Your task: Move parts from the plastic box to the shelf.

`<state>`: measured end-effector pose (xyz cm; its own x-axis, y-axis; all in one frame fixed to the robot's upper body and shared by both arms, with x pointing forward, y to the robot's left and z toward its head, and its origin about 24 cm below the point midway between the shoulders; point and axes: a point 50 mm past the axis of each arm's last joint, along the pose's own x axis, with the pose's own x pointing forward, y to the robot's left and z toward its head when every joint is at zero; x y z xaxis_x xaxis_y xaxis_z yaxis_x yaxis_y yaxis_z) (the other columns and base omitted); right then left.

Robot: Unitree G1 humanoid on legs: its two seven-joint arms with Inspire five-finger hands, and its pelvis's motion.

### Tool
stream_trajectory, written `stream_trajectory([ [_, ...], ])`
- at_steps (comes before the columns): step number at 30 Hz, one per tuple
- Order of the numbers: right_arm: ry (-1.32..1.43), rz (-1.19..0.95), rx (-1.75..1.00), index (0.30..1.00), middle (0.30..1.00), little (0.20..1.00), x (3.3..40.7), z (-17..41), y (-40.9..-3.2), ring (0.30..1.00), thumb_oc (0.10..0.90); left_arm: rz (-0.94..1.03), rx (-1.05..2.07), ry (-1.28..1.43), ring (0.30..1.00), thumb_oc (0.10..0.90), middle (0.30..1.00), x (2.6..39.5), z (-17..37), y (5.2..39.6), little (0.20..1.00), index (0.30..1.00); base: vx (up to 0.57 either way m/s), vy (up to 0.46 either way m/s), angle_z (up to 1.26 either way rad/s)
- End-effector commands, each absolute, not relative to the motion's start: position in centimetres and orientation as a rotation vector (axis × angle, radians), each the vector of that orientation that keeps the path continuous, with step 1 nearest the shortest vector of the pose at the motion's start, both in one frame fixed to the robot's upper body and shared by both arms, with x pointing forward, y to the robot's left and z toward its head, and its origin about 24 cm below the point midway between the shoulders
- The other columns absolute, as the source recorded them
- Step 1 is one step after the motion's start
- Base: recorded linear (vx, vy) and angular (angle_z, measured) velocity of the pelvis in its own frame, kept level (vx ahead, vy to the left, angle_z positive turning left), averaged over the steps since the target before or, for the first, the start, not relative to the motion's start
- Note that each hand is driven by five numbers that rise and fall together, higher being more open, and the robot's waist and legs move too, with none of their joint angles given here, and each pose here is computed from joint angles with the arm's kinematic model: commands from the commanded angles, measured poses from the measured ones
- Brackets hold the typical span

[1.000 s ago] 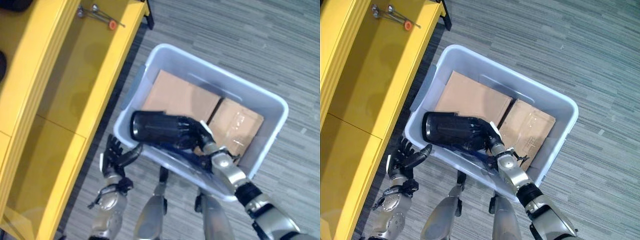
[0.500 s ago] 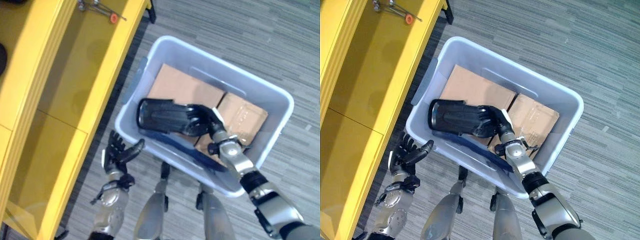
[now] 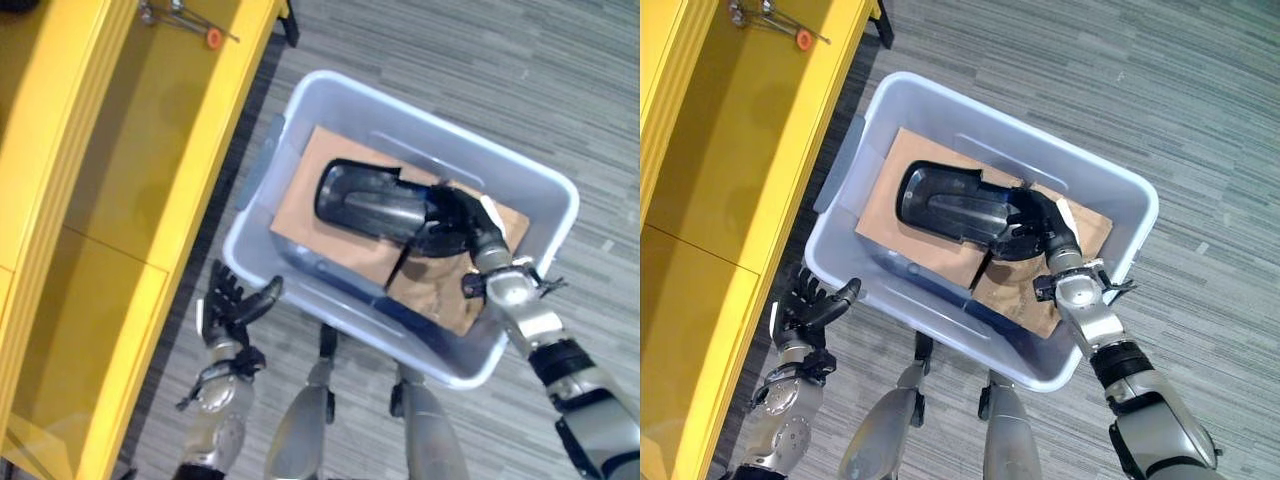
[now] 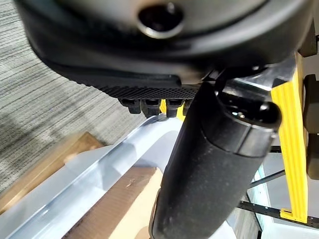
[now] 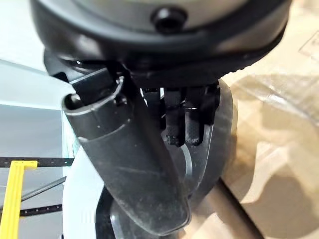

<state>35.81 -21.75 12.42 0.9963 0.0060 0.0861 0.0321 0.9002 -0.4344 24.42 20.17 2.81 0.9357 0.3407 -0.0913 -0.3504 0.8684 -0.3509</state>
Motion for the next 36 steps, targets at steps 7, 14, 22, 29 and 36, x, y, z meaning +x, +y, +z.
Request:
stream_trajectory([
  [7, -0.284, -0.002, -0.569, 1.000, 1.000, 1.000, 35.7, 17.6, -22.0, 1.000, 0.900, 0.364, -0.351, -0.166, 1.000, 0.900, 1.000, 24.1, 6.3, 22.4, 1.000, 1.000, 0.00, -0.001, 0.00],
  [14, -0.353, 0.067, -0.550, 1.000, 1.000, 1.000, 34.4, 17.9, -20.6, 1.000, 0.900, 0.370, -0.340, -0.167, 1.000, 0.900, 1.000, 24.1, 6.4, 22.7, 1.000, 1.000, 0.00, 0.000, 0.00],
  [22, -0.418, 0.160, -0.449, 1.000, 1.000, 1.000, 32.2, 16.8, -17.9, 1.000, 0.900, 0.379, -0.337, -0.158, 1.000, 0.900, 1.000, 24.1, 6.3, 22.7, 1.000, 1.000, 0.00, 0.000, 0.00],
  [29, -0.484, 0.158, -0.513, 1.000, 1.000, 1.000, 30.6, 16.5, -17.3, 1.000, 0.900, 0.400, -0.327, -0.155, 1.000, 0.900, 1.000, 23.9, 6.1, 22.8, 1.000, 1.000, 0.00, 0.000, 0.00],
  [36, -0.619, 0.080, -0.790, 1.000, 1.000, 1.000, 29.3, 17.3, -17.2, 1.000, 0.900, 0.432, -0.290, -0.183, 1.000, 0.900, 1.000, 23.6, 6.7, 23.4, 1.000, 1.000, 0.00, 0.000, 0.00],
])
